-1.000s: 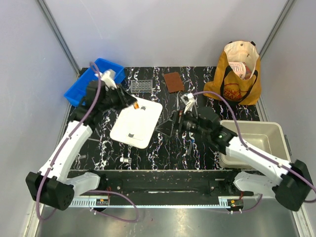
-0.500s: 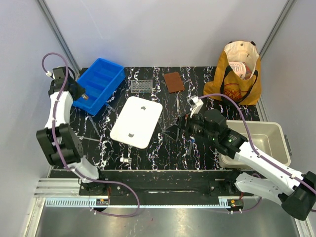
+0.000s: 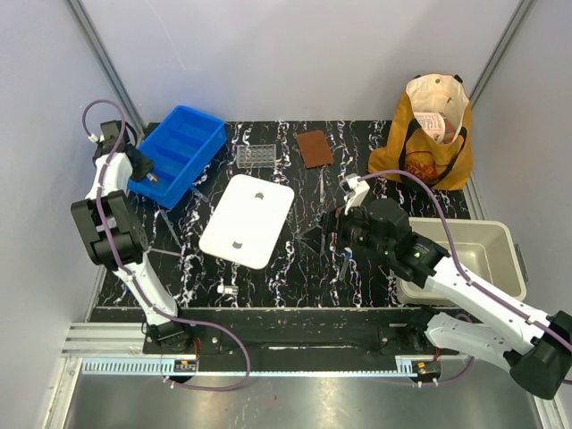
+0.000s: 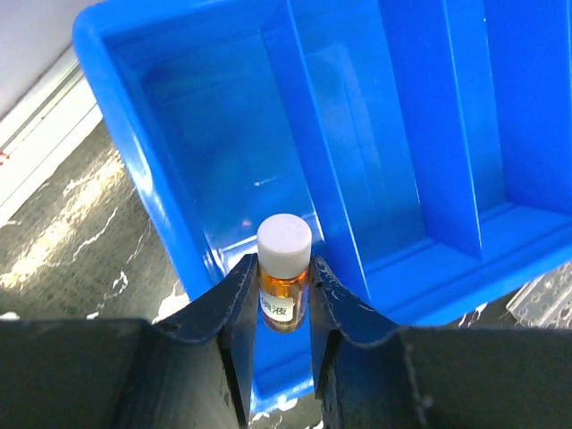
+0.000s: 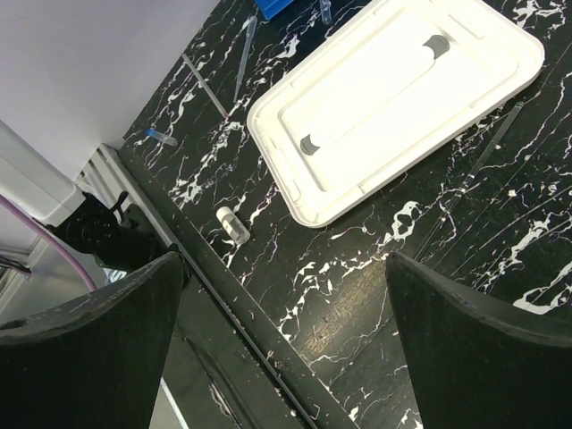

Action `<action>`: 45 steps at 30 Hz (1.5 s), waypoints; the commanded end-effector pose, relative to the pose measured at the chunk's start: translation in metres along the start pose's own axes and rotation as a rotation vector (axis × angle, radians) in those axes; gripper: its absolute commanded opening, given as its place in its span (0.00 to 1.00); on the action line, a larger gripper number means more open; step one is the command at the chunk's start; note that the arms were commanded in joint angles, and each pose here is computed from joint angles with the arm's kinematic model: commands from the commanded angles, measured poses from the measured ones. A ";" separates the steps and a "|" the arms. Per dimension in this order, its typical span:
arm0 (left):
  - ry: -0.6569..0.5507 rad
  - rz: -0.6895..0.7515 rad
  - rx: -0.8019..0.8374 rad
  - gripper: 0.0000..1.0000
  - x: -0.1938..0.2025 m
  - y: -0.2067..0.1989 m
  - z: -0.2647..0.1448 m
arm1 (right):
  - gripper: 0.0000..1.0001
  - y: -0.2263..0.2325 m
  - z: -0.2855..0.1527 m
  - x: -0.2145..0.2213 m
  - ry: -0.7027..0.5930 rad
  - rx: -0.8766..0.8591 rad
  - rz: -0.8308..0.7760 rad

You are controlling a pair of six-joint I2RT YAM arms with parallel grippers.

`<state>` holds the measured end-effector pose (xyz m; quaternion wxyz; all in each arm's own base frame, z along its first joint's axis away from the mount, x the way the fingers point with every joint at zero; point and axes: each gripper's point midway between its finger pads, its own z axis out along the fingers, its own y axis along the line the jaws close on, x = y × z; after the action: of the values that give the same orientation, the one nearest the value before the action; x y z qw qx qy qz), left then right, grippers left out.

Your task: Organize the chemistry lab equipment

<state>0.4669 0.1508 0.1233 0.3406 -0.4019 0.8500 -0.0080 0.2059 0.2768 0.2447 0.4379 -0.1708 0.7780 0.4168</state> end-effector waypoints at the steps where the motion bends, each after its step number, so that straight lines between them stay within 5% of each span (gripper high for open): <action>1: -0.067 -0.014 0.039 0.04 -0.030 -0.011 0.009 | 1.00 0.006 0.003 -0.026 -0.062 0.006 -0.046; 13: -0.009 -0.020 0.046 0.29 -0.020 -0.011 0.029 | 1.00 -0.006 0.007 -0.032 -0.069 0.093 -0.003; 21: -0.062 -0.012 0.056 0.64 -0.042 -0.017 -0.018 | 1.00 -0.020 0.002 -0.027 -0.010 0.204 0.057; 25: -0.064 -0.035 0.077 0.69 -0.043 -0.020 -0.051 | 1.00 -0.021 -0.004 -0.018 0.020 0.224 0.099; 33: 0.007 -0.036 0.110 0.73 0.019 -0.002 -0.105 | 0.99 -0.030 -0.012 -0.007 0.018 0.266 0.151; 45: 0.230 0.016 0.207 0.84 0.173 0.015 -0.154 | 0.98 -0.036 -0.017 0.019 0.144 0.291 0.137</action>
<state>0.3170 0.0392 0.1279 0.2707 -0.3598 0.8891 -0.0825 0.2105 0.2459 0.2140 0.3713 -0.0760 0.8679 0.3212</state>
